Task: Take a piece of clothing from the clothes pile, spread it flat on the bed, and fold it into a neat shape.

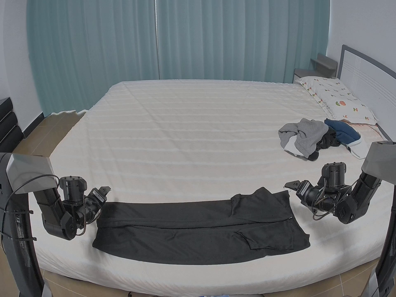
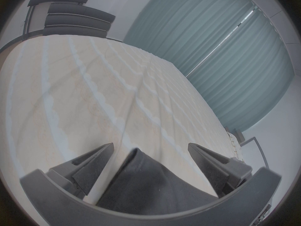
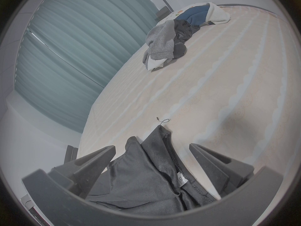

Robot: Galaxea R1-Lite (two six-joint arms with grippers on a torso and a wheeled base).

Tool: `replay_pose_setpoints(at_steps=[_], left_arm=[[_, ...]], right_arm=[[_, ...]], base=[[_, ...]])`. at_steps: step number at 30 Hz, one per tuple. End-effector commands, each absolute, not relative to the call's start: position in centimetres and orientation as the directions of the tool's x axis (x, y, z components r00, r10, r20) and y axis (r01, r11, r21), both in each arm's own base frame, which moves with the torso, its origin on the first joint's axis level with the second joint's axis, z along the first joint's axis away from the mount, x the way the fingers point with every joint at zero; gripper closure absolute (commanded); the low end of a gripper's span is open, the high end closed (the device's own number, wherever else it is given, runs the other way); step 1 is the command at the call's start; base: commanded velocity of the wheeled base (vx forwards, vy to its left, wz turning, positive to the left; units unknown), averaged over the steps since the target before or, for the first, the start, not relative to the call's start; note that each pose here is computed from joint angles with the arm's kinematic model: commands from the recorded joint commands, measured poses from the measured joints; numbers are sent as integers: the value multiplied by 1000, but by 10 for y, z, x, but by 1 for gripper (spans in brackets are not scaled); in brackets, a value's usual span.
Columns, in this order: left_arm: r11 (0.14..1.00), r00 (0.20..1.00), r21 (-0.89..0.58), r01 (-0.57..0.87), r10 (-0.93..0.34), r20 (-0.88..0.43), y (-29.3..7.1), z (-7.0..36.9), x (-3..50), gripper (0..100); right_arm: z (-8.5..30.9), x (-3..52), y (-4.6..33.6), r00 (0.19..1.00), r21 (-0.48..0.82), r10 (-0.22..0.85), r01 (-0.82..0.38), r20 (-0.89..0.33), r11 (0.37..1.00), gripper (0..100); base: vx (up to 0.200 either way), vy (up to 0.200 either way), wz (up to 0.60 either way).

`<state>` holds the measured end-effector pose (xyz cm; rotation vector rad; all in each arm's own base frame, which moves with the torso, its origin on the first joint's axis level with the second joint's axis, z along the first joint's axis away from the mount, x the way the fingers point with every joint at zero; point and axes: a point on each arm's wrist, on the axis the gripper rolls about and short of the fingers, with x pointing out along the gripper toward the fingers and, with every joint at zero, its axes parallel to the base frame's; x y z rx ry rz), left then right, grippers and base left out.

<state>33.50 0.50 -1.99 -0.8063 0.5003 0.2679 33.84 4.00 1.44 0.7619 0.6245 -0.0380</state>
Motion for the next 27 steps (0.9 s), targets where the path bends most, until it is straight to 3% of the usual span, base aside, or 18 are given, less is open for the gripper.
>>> replay_pose_setpoints(at_steps=[1, 12, 19, 27], left_arm=[[670, 844, -614, -417, 36, -535, 2, -27, 336, 100], [645, 856, -630, -432, 73, -512, 13, -21, 338, 100], [584, 879, -688, -431, 101, -466, 24, -10, 341, 100], [586, 891, -698, -411, 99, -442, 24, -16, 345, 100]], right_arm=[[12, 339, 40, 817, 632, 188, 254, -545, 732, 0], [8, 339, 39, 810, 629, 187, 262, -555, 732, 0], [8, 339, 39, 810, 629, 187, 262, -555, 732, 0], [8, 339, 40, 810, 630, 188, 262, -555, 732, 0]], base=[[0, 0, 0], [0, 0, 0], [0, 0, 0], [0, 0, 0]])
